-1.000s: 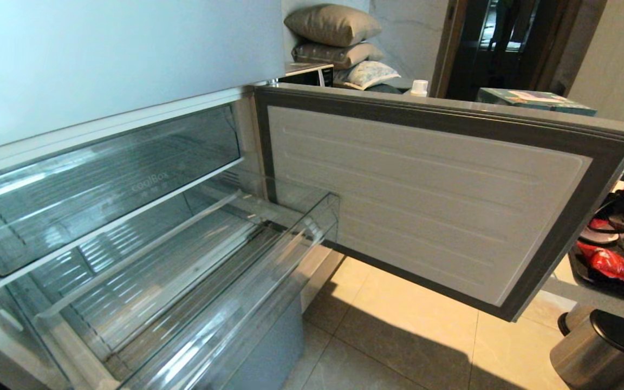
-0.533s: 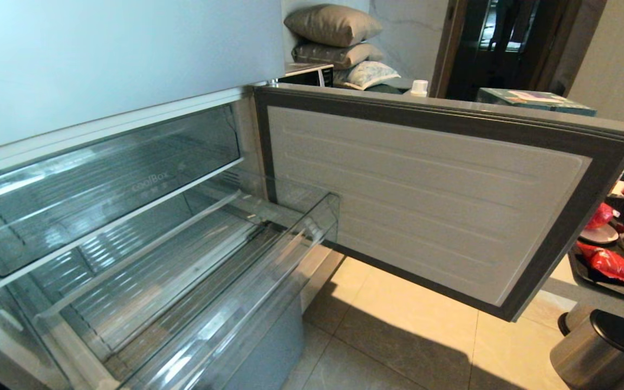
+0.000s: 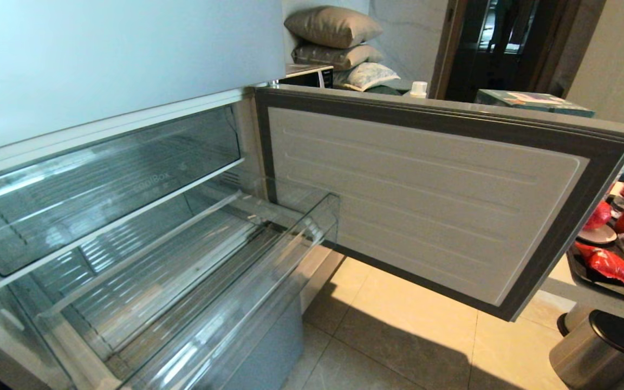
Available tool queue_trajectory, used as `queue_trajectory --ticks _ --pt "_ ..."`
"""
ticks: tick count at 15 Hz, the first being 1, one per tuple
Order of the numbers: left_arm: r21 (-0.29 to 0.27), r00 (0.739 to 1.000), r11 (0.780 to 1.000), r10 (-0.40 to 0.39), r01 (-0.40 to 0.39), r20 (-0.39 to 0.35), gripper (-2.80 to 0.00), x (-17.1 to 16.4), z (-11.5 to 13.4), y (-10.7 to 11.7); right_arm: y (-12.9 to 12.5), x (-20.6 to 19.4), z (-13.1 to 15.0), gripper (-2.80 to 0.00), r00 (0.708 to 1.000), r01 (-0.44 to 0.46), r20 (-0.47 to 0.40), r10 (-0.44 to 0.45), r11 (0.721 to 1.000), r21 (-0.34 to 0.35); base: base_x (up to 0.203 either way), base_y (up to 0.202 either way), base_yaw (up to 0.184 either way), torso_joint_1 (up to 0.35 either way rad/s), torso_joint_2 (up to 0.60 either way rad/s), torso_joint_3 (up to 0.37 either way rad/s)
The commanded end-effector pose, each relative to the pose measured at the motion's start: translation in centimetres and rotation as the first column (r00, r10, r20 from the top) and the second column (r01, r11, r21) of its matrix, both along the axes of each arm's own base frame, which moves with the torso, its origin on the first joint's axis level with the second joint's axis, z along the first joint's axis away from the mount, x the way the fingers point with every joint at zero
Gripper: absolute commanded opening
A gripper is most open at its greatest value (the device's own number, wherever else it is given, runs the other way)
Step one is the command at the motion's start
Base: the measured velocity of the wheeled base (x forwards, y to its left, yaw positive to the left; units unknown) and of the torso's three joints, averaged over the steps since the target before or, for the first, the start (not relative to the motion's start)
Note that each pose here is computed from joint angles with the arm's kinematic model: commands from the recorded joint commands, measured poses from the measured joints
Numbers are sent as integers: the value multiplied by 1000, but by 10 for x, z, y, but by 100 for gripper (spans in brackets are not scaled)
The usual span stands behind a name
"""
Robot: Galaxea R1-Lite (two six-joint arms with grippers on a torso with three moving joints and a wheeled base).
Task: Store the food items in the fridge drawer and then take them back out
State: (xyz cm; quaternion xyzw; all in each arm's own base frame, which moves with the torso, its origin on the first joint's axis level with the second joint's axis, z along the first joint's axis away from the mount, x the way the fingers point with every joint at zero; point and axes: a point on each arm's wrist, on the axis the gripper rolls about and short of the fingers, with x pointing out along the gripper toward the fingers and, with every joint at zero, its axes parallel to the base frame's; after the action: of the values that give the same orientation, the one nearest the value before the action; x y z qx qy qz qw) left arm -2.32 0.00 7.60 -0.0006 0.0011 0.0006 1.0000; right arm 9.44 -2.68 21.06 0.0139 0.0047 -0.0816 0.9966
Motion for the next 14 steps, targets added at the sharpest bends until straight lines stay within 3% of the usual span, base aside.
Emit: queue_trajectory --ticks 1,4,6,8,11,14 --pt "0 1000 1000 0 0 1 -280 0 0 0 24 -58 -31 -280 988 -133 73 135 990 -38 0 0 0 0 0 0" --pt "0 1000 1000 0 0 1 -280 0 0 0 29 -82 -95 -280 973 -228 -58 225 973 -39 0 0 0 0 0 0" --pt "0 1000 1000 0 0 1 -280 0 0 0 30 -94 -116 -280 968 -231 -111 225 972 -43 0 0 0 0 0 0" --pt "0 1000 1000 0 0 0 -280 0 0 0 28 -105 -126 -280 980 -178 -97 172 982 -64 0 0 0 0 0 0" --pt "0 1000 1000 0 0 1 -280 0 0 0 27 -118 -134 -280 989 -148 6 149 985 -85 0 0 0 0 0 0" --pt "0 1000 1000 0 0 1 -280 0 0 0 27 -117 -136 -280 991 -137 -7 137 988 -67 0 0 0 0 0 0"
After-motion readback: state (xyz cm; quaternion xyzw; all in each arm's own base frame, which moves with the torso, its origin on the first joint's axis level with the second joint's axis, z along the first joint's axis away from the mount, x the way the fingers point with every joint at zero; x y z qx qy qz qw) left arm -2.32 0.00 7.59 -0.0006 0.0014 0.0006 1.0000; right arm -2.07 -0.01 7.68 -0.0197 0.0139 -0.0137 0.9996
